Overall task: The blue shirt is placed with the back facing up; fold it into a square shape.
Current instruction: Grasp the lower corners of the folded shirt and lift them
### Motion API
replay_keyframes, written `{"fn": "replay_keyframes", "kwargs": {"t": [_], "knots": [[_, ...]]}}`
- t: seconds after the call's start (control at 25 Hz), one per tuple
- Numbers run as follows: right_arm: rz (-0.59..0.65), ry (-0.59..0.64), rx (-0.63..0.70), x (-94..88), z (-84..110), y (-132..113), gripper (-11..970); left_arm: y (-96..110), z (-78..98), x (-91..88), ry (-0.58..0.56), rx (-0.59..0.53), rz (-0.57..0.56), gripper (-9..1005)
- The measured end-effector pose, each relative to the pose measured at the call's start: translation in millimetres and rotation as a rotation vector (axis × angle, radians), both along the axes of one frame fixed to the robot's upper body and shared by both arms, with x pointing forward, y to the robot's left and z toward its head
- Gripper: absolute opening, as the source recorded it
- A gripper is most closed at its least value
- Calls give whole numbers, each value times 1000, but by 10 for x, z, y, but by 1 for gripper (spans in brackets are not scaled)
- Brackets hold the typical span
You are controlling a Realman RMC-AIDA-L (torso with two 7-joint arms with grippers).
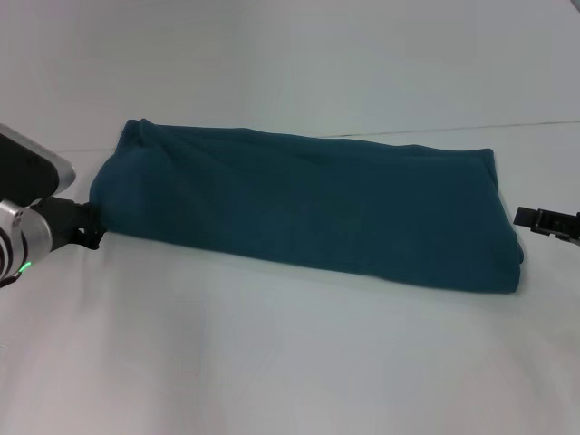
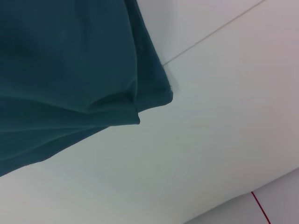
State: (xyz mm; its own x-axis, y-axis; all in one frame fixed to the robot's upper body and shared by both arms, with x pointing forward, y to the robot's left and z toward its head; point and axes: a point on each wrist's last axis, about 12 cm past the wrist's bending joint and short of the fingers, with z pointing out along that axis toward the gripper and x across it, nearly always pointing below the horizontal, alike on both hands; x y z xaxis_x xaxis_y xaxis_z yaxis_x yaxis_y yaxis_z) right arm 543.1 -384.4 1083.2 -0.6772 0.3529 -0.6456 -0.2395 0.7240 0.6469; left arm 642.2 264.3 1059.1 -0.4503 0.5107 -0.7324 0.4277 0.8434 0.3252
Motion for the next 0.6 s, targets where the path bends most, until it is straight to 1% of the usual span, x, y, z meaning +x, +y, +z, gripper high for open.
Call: {"fn": "replay_keyframes", "kwargs": {"t": [0.16,0.4,0.6], "knots": [[-2,-4,-3,7,4,-1,536,-2,0,0,0,0,0,-2],[-4,-6,-4,13,9,-7,536,-5,7,-2,-2,-5,-1,0],[-6,0,-6,3,8,-25,536,-2,-24,-47,9,-17,-6,0]]}}
